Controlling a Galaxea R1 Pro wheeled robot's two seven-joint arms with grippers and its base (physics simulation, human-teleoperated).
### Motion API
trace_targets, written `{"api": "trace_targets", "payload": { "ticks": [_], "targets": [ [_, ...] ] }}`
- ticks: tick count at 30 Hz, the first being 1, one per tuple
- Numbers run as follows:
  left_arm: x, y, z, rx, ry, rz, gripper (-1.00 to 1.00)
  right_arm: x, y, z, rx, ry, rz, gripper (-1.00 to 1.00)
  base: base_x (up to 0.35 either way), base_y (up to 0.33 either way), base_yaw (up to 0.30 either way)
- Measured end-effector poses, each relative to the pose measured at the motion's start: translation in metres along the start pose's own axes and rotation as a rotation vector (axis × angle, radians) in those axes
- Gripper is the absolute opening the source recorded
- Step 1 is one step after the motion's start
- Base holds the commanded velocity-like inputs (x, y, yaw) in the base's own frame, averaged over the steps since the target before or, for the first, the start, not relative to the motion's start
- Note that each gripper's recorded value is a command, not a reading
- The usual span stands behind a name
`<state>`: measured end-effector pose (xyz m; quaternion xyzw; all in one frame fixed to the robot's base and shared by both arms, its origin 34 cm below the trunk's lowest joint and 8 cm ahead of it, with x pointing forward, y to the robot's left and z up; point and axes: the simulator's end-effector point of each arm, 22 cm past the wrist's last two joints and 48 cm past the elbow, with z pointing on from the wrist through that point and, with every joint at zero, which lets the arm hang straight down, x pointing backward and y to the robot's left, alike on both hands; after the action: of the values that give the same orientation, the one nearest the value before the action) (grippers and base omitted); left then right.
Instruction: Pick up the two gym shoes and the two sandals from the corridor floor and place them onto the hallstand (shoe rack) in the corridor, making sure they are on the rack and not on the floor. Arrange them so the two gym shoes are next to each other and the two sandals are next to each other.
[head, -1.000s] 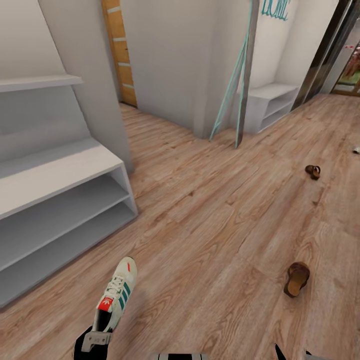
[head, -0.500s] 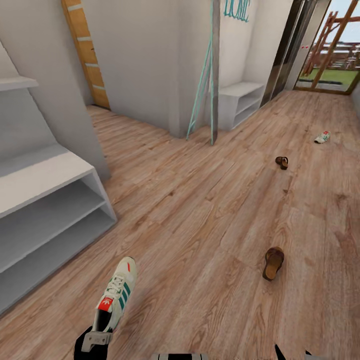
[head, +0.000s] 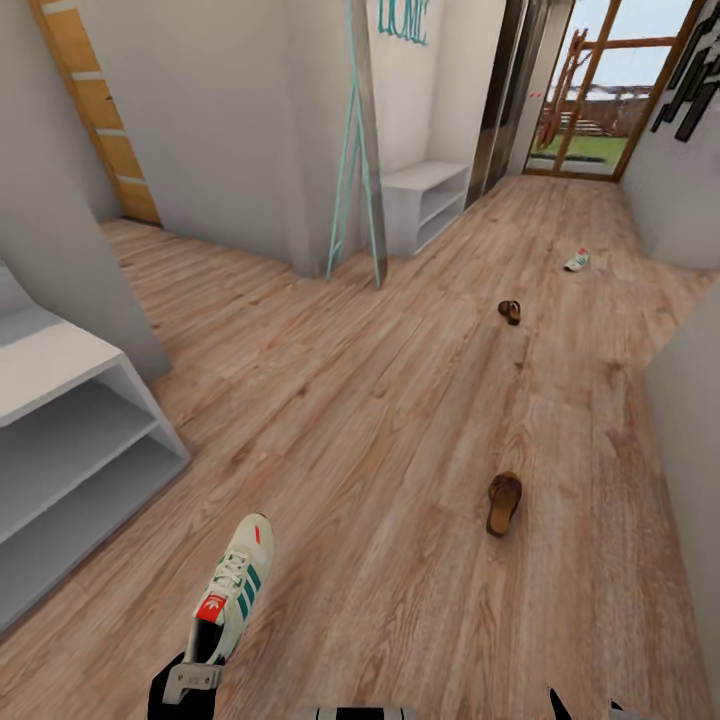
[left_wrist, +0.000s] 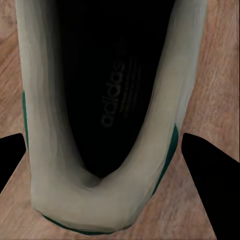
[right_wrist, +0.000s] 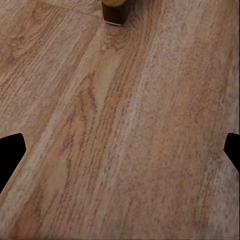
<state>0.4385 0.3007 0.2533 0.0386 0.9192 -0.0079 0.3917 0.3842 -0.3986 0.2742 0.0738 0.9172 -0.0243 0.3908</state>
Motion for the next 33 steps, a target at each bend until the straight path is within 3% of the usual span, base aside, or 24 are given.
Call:
{"api": "trace_targets", "payload": {
  "ticks": [8,24,33],
  "targets": [
    [0.0044,-0.0004,-0.0031,0.001,0.006,0.0,-1.0,0.0,0.0,-0.0001,0.0,0.0,0.0,1.0,0.072,0.074,-0.3],
    [0.0047,0.0015,-0.0037,-0.006,0.005,-0.01,-1.0,0.0001,0.0001,0.0,0.0,0.0,0.0,1.0,0.148,0.254,-0.3],
    [0.0046,0.0016,-0.0036,-0.006,0.005,-0.01,-1.0,0.0,0.0,0.0,0.0,0.0,0.0,1.0,0.014,0.059,-0.3]
  ]
}}
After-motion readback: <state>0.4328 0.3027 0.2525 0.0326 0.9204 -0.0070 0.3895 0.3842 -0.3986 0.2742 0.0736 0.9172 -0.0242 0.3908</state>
